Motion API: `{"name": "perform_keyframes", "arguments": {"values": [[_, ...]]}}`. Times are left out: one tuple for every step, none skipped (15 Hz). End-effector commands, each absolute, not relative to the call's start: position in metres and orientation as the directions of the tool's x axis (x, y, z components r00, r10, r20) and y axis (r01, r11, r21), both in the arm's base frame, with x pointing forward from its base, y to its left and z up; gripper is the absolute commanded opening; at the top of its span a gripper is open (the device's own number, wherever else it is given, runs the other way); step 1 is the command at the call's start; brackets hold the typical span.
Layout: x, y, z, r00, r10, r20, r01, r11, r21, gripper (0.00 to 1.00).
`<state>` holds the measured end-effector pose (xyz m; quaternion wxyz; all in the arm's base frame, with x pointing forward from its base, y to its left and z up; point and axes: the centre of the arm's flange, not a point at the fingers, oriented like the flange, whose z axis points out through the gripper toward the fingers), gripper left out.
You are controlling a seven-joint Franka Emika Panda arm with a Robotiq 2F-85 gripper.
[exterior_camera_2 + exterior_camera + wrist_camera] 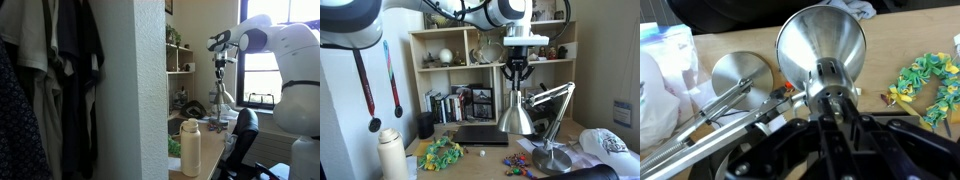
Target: Twist the knob on the back of the lamp
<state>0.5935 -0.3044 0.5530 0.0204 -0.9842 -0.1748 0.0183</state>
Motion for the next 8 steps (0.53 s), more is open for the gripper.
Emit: {"name": "perform_keyframes", "arguments": {"values": [[0.6014,-0.3105,0.5537,0.892,0.45,-0.04,0.448,-0.893,-0.045,0.04],[0.6013,-0.3102,0.553,0.874,0.484,-0.038,0.482,-0.875,-0.044,0.04],[0.6014,-0.31,0.5525,0.858,0.512,-0.034,0.511,-0.859,-0.043,0.04],[0.6017,-0.3096,0.5523,0.84,0.541,-0.033,0.54,-0.841,-0.043,0.04],[0.6023,-0.3091,0.5517,0.822,0.569,-0.031,0.567,-0.822,-0.044,0.04],[0.603,-0.3081,0.5516,0.805,0.593,-0.028,0.592,-0.805,-0.043,0.04],[0.6037,-0.3073,0.5513,0.786,0.618,-0.025,0.617,-0.786,-0.043,0.04],[0.6042,-0.3064,0.5505,0.764,0.645,-0.023,0.644,-0.764,-0.041,0.04]]}}
